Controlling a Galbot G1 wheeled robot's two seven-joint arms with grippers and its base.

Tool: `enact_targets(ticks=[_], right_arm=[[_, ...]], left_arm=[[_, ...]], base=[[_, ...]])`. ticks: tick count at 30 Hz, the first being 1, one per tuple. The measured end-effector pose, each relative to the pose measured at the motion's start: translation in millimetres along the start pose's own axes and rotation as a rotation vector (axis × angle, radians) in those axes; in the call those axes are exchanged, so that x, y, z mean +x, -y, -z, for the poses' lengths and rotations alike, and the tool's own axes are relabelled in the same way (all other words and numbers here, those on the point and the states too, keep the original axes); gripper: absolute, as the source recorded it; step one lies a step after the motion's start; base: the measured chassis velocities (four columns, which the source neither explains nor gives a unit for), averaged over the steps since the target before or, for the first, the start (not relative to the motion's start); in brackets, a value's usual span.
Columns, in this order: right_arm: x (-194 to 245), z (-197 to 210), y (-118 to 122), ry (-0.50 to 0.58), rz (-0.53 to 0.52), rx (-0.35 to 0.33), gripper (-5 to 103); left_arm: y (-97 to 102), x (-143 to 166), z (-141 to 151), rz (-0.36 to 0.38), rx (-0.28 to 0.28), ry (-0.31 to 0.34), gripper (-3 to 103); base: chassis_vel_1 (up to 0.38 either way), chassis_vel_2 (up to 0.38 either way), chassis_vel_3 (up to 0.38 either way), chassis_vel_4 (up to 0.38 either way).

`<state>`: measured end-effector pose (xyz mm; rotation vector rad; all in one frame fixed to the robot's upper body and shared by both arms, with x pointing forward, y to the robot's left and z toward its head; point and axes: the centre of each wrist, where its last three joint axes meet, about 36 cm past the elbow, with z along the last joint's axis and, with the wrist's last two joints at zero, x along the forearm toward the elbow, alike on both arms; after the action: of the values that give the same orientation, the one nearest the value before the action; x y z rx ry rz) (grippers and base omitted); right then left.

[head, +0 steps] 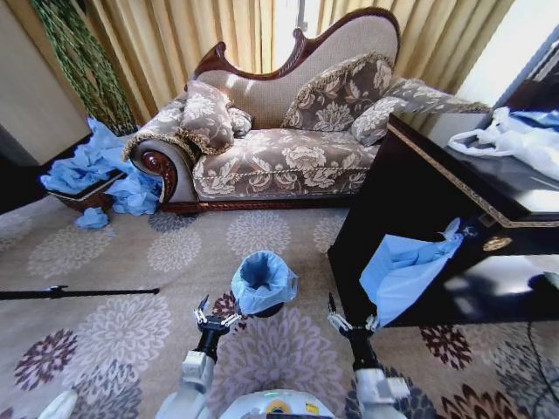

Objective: Place a garbage bag over the trash bin.

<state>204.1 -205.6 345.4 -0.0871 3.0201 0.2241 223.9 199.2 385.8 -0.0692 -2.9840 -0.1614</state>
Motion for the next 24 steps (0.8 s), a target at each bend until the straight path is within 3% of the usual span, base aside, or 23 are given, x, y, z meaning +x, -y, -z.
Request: enact_targets(ticks=[10,13,18,20,24], right_arm=[[1,22,-11,0.055,0.011,-0.032,100],[-10,53,-18,0.048,0.021,-0.053,100],[-16,73,-18,0.016,0.025,-0.060,100],[-22,87,-5,-0.024,0.067,-0.050,100],[-27,82,7,-0.040,0.130,-0.044,100]], left_arm=[[3.5,10,14,-0.025,-0.008,0.033,100],[6.2,19,42,-0.036,0.025,0.044,100],[3.2,22,61,-0.018,0.039,0.027,100],[-13.3,21,81,0.009,0.059,-0.006,100],[-42.0,15,86,-0.021,0.028,0.012,100]], base=[[0.000,0.000,0.000,0.000],[0.000,0.000,0.000,0.000],[0.000,0.000,0.000,0.000],[0.000,0.000,0.000,0.000],[0.000,0.000,0.000,0.000]])
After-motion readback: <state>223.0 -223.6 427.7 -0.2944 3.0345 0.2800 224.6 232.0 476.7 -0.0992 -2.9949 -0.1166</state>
